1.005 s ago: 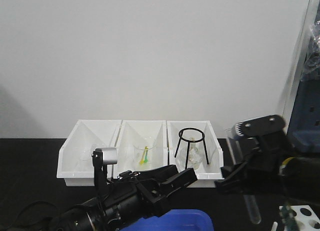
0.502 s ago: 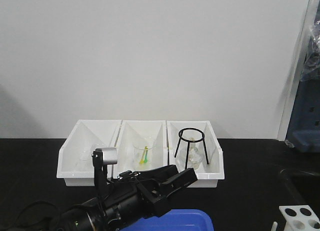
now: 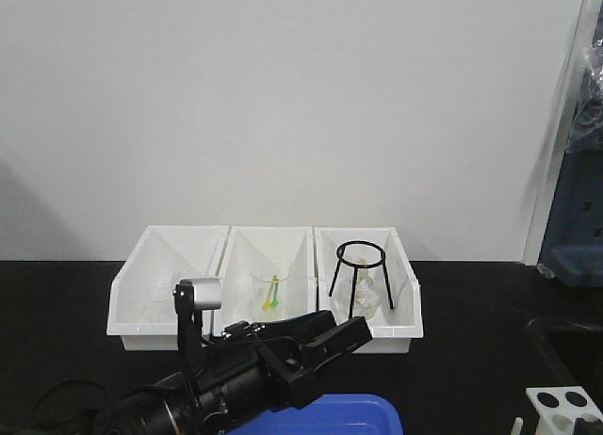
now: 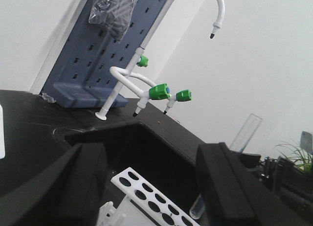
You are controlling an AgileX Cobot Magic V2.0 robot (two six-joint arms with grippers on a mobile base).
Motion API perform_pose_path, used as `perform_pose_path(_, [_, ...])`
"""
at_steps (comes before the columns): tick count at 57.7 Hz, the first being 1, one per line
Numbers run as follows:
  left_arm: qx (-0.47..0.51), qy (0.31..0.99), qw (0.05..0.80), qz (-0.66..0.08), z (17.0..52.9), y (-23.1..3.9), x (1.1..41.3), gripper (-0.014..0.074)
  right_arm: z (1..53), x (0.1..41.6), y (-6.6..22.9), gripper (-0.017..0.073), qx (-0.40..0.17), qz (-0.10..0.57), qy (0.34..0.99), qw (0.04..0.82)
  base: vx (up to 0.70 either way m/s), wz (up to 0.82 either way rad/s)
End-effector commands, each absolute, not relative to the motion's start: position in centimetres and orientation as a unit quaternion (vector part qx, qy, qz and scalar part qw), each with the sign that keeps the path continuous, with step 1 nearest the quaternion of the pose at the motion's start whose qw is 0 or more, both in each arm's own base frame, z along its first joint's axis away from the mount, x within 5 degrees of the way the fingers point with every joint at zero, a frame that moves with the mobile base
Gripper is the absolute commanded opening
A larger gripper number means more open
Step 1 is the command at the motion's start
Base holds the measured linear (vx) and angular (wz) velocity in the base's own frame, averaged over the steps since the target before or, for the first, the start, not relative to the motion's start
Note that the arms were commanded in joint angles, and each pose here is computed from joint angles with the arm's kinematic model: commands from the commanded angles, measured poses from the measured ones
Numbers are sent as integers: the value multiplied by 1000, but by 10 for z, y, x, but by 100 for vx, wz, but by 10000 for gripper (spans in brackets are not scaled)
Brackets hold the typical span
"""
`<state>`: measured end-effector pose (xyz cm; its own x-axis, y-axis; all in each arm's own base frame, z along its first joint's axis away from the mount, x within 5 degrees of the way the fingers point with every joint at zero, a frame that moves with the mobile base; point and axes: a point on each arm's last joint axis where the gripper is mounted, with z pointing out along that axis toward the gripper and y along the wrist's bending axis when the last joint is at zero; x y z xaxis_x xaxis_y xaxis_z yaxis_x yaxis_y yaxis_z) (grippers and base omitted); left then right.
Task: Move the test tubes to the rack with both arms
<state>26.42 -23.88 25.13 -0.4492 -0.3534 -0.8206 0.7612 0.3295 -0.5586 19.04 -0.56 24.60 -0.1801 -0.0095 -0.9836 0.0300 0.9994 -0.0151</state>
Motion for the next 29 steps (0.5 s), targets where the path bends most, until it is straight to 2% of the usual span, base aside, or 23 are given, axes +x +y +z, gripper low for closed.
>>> perform_pose_path(1, [149,590,530,-591,281,-236,261,536,264,200,-6,-7,1,-21,716,697,0,0])
perform_pose_path(29, [149,590,530,-591,281,-236,261,536,241,224,-7,-7,14,-6,719,695,0,0])
